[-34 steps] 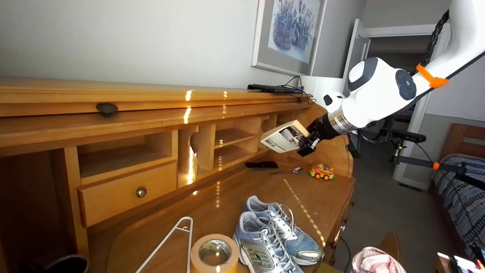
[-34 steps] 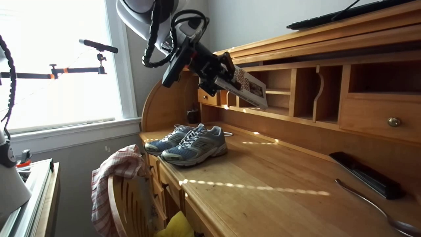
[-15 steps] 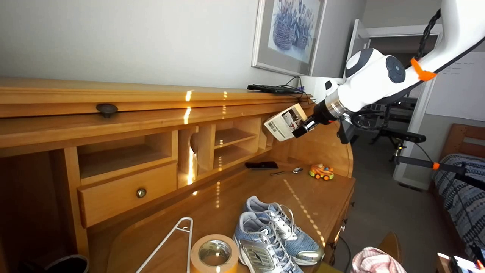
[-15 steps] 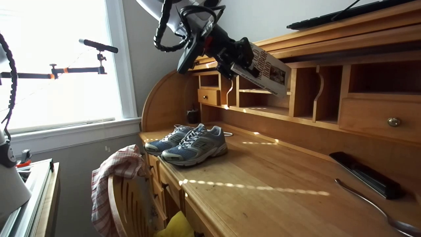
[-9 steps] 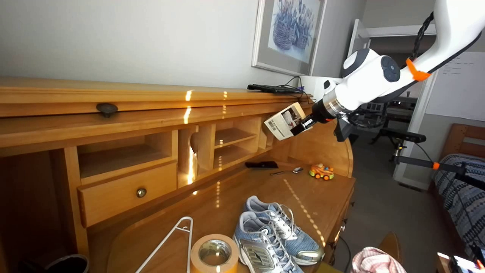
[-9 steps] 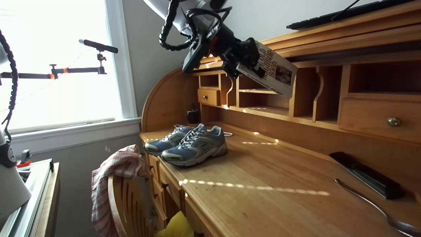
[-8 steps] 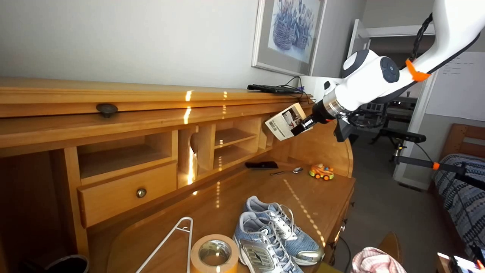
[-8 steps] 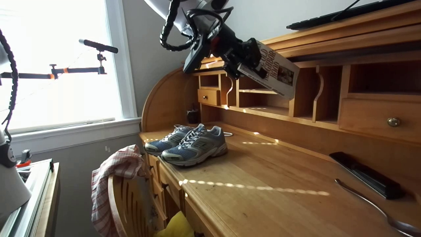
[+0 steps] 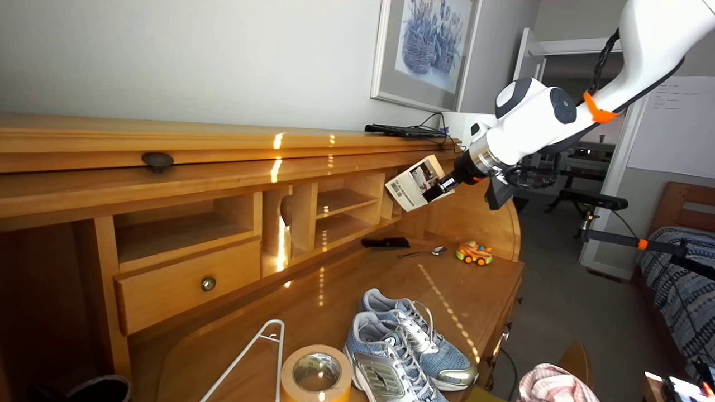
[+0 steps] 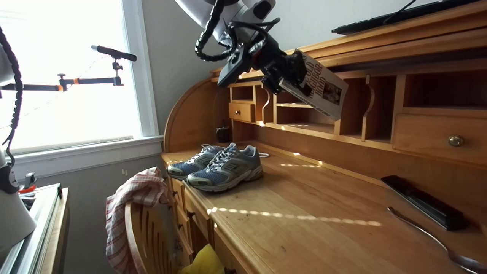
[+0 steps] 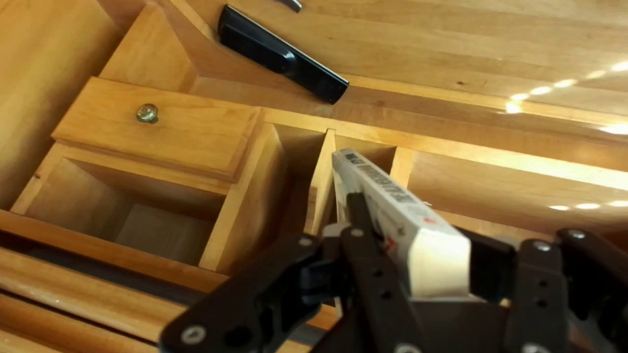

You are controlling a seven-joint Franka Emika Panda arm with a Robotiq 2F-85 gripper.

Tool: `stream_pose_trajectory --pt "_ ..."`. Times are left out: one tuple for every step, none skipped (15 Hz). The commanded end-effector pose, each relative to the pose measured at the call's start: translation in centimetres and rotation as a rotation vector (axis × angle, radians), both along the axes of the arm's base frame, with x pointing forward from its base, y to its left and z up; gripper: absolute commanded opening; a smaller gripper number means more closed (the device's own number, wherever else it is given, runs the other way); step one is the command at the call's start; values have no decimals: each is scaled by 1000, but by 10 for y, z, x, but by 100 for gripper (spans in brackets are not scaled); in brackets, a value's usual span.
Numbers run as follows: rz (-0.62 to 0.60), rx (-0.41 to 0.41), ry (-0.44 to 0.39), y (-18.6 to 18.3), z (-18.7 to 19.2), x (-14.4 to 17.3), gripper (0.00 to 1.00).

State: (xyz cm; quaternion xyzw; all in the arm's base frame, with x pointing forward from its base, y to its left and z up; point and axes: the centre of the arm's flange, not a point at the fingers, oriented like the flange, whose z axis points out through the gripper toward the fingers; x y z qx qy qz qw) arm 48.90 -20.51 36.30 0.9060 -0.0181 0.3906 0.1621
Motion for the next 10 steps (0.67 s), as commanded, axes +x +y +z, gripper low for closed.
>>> stream_pose_trajectory --pt "40 49 -20 -23 -25 -6 6" --pt "45 52 -22 -24 -26 -4 6" --pt "42 50 -19 -25 -28 -5 6" --pt "40 54 -23 -26 -28 -5 6" --pt "37 53 -27 -29 -29 -5 6" --pt "36 54 -27 -32 -29 -5 6" --pt "35 59 -28 -36 -30 -5 6" --pt "33 62 -29 -39 -31 -6 6" --pt "36 62 -30 -42 -33 -6 6" --pt "38 65 -32 -46 -34 -5 6"
